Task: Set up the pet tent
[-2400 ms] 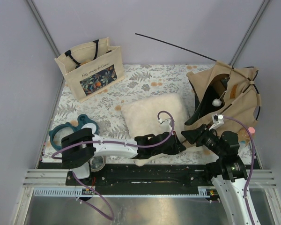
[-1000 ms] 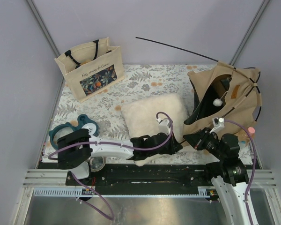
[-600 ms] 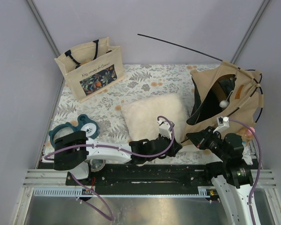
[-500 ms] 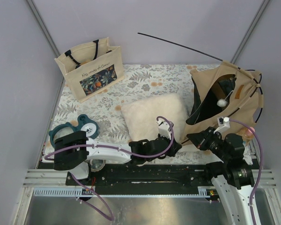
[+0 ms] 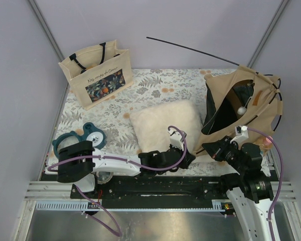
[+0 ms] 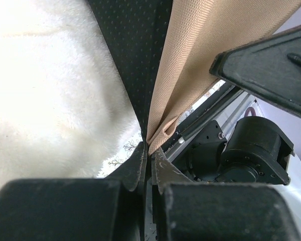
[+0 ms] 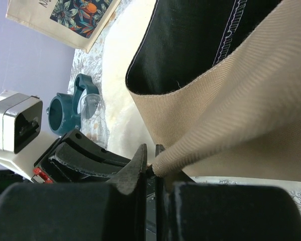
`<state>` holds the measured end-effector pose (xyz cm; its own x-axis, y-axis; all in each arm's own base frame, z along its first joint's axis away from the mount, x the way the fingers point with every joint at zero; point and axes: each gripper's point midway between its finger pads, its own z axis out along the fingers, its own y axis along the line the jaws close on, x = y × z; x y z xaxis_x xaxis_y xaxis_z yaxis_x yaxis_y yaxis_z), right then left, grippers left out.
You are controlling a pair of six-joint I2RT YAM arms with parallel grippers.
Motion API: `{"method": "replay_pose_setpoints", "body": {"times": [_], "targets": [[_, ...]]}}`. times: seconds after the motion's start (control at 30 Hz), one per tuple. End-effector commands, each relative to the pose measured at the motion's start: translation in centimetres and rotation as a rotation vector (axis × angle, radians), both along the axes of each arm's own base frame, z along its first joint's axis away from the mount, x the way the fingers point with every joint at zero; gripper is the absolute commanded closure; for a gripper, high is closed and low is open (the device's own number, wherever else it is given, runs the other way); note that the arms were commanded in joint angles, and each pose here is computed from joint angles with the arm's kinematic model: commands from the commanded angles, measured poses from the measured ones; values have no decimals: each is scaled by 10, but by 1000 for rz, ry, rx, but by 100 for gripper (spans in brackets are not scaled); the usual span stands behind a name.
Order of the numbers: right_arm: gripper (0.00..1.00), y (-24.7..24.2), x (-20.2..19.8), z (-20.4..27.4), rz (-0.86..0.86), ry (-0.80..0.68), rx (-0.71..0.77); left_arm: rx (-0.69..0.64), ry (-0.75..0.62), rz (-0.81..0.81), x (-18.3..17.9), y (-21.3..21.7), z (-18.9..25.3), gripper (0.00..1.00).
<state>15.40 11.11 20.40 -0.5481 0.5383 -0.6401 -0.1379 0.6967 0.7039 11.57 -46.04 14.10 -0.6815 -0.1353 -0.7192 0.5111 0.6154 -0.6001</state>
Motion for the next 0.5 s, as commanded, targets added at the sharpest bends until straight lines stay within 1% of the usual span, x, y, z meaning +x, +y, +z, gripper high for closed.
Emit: {"method": "replay_pose_setpoints", "body": {"times": [0.0, 0.2, 0.47], "targets": [[100, -28, 29, 47, -203, -160, 6, 211, 17, -58, -22, 25, -50, 100], [100, -28, 32, 49, -209, -158, 19, 208, 17, -62, -24, 23, -50, 100], [100, -30, 38, 39, -245, -131, 44, 214, 14, -71, -27, 21, -51, 100]]}}
